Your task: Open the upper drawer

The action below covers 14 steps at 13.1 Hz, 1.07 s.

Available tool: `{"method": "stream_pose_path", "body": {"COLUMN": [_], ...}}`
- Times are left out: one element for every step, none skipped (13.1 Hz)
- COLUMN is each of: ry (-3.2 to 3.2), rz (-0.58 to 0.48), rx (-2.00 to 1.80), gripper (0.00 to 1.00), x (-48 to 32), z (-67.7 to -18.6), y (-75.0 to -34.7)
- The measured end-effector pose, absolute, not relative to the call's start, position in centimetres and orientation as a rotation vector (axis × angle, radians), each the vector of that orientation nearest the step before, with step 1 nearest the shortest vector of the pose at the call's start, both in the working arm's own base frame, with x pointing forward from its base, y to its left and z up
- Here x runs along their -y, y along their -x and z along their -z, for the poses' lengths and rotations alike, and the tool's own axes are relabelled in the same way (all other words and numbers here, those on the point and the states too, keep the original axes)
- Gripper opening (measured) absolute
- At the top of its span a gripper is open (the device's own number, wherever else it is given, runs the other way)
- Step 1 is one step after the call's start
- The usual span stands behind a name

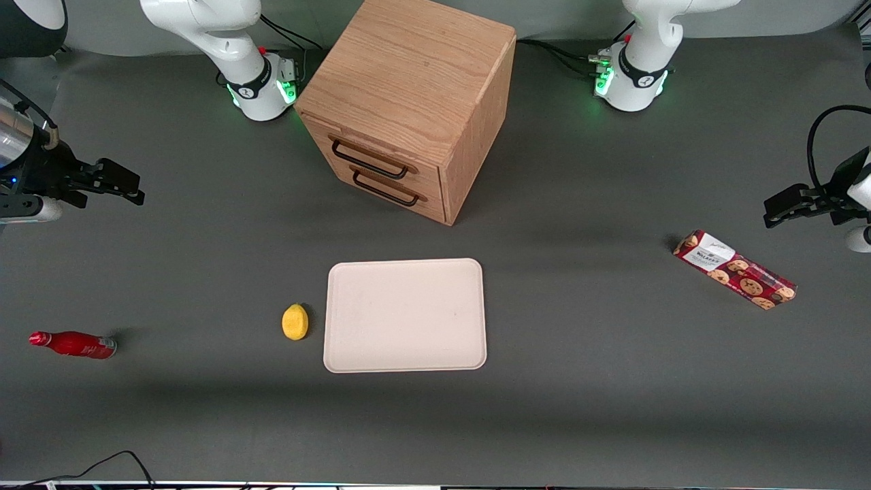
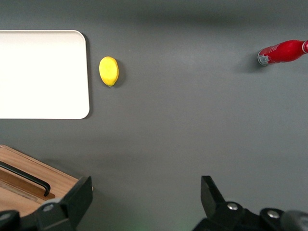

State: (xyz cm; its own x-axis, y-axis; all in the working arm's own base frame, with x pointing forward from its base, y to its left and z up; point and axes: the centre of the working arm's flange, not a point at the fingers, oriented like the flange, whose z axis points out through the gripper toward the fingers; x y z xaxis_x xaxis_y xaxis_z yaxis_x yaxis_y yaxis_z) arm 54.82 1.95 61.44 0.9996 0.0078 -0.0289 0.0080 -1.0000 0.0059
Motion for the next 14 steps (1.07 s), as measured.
{"method": "stream_pose_path", "body": {"ry": [-3.135, -3.135, -3.135, -3.135, -3.135, -3.135, -3.135, -3.135, -3.135, -3.135, -3.135, -3.135, -3.135, -3.136], "rz": [0.045, 0.045, 0.045, 0.045, 0.045, 0.045, 0.045, 0.045, 0.045, 0.045, 0.045, 0.045, 0.046, 0.052], "rx": [-0.012, -0.011, -0.010, -0.009, -0.007, -0.006, -0.005, -0.005, -0.005, -0.005, -0.005, -0.007, -0.012, -0.030], "gripper": [1.00, 1.00, 1.00, 1.00, 1.00, 1.00, 1.00, 1.00, 1.00, 1.00, 1.00, 1.00, 1.00, 1.00], "x": [-1.93, -1.91, -1.87, -1.82, -1.75, -1.71, -1.70, -1.69, -1.69, -1.69, -1.70, -1.75, -1.92, -2.41], "z": [-61.44, -61.44, -61.44, -61.45, -61.45, -61.45, -61.45, -61.45, -61.45, -61.45, -61.45, -61.45, -61.45, -61.44], "y": [-54.82, -54.82, -54.83, -54.83, -54.83, -54.83, -54.83, -54.83, -54.83, -54.83, -54.83, -54.83, -54.81, -54.74]}}
